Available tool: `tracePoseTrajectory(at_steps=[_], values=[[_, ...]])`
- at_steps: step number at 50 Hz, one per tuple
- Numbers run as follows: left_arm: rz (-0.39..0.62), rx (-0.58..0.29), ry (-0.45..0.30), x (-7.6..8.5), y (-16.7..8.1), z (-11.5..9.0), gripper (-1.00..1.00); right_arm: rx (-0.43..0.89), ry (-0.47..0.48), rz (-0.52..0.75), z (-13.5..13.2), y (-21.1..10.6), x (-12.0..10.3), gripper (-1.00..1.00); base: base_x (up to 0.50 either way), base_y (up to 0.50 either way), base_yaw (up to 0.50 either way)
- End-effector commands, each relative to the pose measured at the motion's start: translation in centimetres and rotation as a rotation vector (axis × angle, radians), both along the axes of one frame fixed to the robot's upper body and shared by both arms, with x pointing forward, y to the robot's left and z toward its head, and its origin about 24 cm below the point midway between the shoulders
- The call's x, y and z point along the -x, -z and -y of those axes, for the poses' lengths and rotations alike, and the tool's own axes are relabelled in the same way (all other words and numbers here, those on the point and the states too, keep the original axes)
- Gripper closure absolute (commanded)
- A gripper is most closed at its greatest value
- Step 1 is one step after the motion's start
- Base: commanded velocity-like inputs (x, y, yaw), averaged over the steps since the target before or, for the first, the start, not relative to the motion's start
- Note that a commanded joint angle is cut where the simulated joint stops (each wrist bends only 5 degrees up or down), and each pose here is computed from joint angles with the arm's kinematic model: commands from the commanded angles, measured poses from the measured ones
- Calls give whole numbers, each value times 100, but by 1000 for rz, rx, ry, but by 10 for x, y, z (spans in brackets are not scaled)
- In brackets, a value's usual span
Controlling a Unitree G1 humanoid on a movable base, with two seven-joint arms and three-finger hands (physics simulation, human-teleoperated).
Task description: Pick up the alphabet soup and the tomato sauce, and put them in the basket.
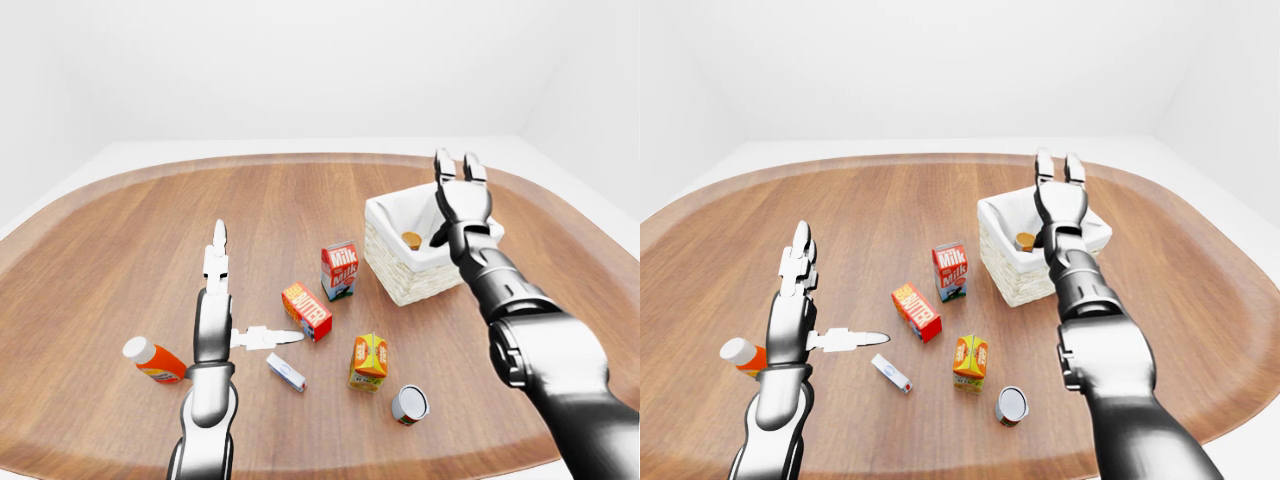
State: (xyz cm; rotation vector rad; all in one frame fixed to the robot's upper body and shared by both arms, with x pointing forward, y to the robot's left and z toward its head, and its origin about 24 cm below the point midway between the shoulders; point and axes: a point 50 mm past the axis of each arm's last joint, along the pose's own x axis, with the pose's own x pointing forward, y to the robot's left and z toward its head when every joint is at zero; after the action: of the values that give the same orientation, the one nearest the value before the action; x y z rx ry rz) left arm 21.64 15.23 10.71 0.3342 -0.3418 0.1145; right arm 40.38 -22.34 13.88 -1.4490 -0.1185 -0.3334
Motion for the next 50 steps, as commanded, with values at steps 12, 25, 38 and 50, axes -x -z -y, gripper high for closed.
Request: tracePoseTrajectory(at_steps=[12,25,38,50], values=[[0,-1,-1,0,0,0,-100,-214,59,66,8,-8,0,-100,0,0,0],[0,-1,-1,0,0,0,-100,-291,50,95,1,-12,-2,-100,0,0,0],[0,-2,-1,0,0,0,-100,-369,46,141,-2,-21,-5,-100,0,0,0],[1,-2,-1,0,0,0,-100,-547,82,170,0,-17,-3,-100,0,0,0]])
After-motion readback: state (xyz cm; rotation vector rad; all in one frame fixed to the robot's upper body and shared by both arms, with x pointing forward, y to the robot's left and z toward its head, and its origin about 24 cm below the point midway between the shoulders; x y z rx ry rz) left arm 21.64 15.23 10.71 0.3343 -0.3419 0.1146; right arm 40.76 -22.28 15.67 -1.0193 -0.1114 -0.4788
